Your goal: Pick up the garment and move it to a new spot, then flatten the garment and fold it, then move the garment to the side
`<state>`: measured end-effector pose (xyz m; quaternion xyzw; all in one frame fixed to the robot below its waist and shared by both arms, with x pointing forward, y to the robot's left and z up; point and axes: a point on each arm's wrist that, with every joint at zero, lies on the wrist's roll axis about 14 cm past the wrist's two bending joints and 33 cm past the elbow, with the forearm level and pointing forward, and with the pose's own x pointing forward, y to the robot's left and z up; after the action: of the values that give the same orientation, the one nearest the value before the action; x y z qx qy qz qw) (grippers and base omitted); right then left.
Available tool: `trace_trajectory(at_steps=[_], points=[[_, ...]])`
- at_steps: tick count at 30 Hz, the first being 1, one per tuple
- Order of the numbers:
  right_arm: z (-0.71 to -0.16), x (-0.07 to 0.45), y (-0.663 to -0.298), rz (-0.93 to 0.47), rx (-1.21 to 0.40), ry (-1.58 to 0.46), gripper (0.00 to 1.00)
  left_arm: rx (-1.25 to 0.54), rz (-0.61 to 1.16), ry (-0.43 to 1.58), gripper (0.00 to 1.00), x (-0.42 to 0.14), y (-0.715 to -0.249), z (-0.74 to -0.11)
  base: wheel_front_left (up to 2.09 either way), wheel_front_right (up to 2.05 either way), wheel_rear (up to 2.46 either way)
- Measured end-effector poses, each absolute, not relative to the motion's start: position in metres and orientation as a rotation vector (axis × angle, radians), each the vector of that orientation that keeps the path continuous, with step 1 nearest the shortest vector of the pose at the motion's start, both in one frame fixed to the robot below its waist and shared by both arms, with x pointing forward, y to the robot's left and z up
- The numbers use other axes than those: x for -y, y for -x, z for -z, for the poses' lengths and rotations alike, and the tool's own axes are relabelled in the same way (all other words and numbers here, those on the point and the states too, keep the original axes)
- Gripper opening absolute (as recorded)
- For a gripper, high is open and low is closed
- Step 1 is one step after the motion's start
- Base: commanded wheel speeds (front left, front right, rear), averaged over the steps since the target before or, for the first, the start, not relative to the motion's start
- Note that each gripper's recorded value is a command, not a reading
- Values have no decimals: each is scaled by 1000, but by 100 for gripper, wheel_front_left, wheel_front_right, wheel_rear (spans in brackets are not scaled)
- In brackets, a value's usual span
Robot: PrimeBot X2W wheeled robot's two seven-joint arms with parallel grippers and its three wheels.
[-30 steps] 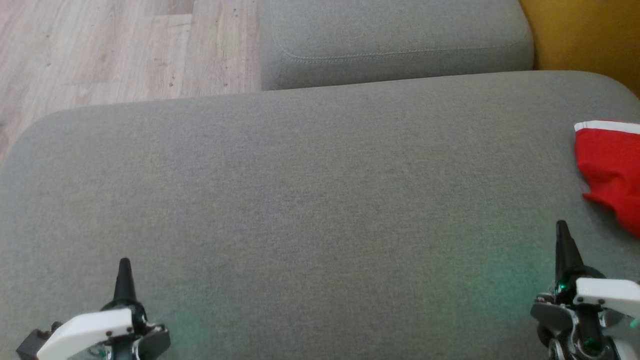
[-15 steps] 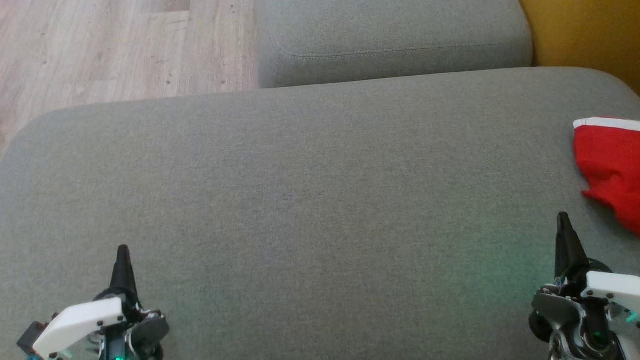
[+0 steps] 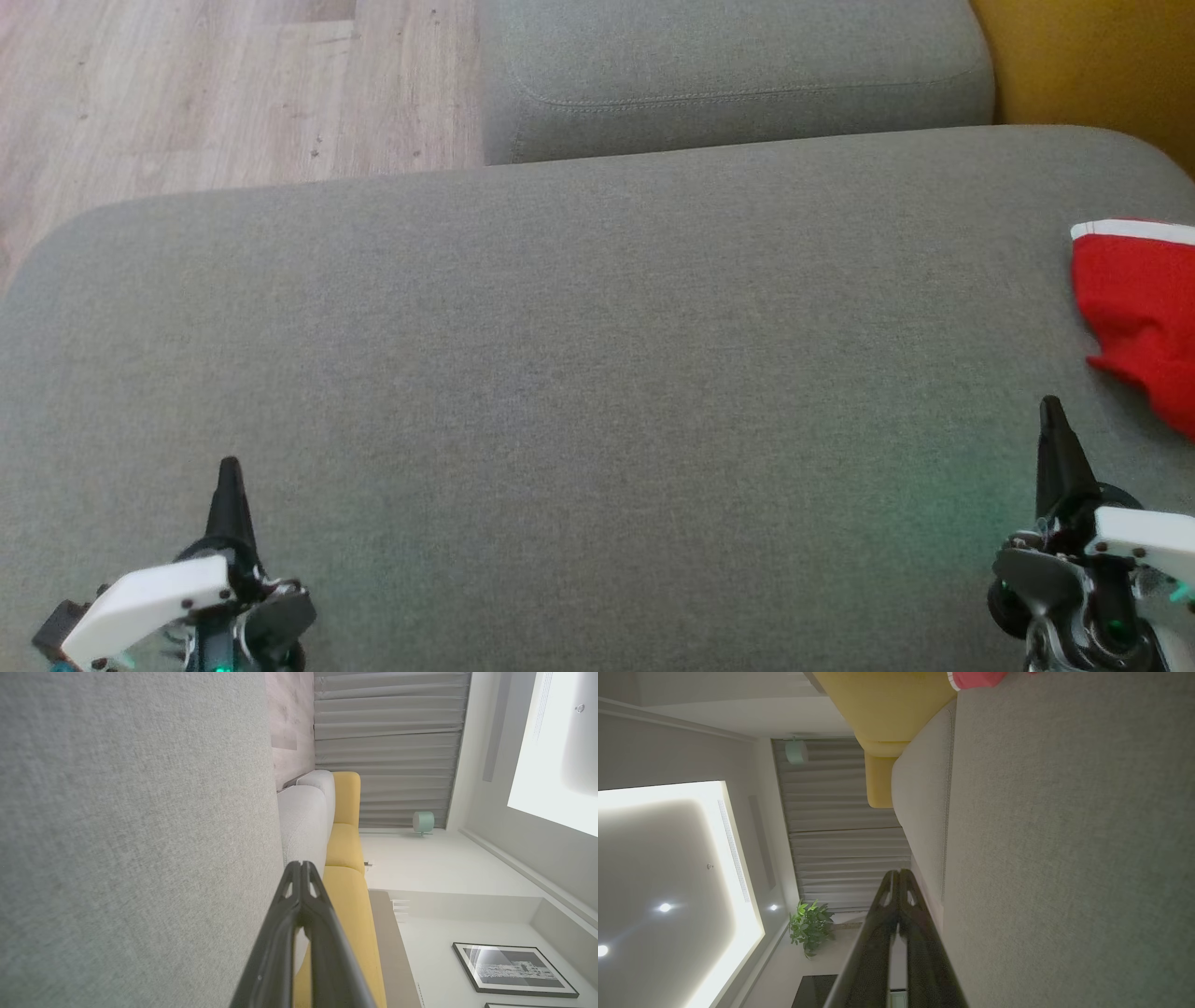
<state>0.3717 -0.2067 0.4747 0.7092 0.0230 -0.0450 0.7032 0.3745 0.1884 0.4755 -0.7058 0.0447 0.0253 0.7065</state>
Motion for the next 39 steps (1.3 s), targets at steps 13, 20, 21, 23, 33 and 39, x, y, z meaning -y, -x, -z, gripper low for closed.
trace_trajectory(at_steps=[13,20,21,23,33,39], points=[[-475,207,-372,100,-51,-1578,0,-99,-56,1568,0,-189,-374,-476,0,0,0],[-475,207,-372,100,-51,-1578,0,-99,-56,1568,0,-189,-374,-476,0,0,0],[-475,207,-372,100,-51,-1578,0,-99,-56,1568,0,-189,-374,-476,0,0,0],[-475,207,-372,100,-51,-1578,0,-99,-56,1568,0,-189,-374,-476,0,0,0],[-475,207,-372,100,-51,-1578,0,-99,-56,1569,0,-188,-374,-476,0,0,0],[-475,207,-372,100,-51,-1578,0,-99,-56,1569,0,-188,-374,-476,0,0,0]])
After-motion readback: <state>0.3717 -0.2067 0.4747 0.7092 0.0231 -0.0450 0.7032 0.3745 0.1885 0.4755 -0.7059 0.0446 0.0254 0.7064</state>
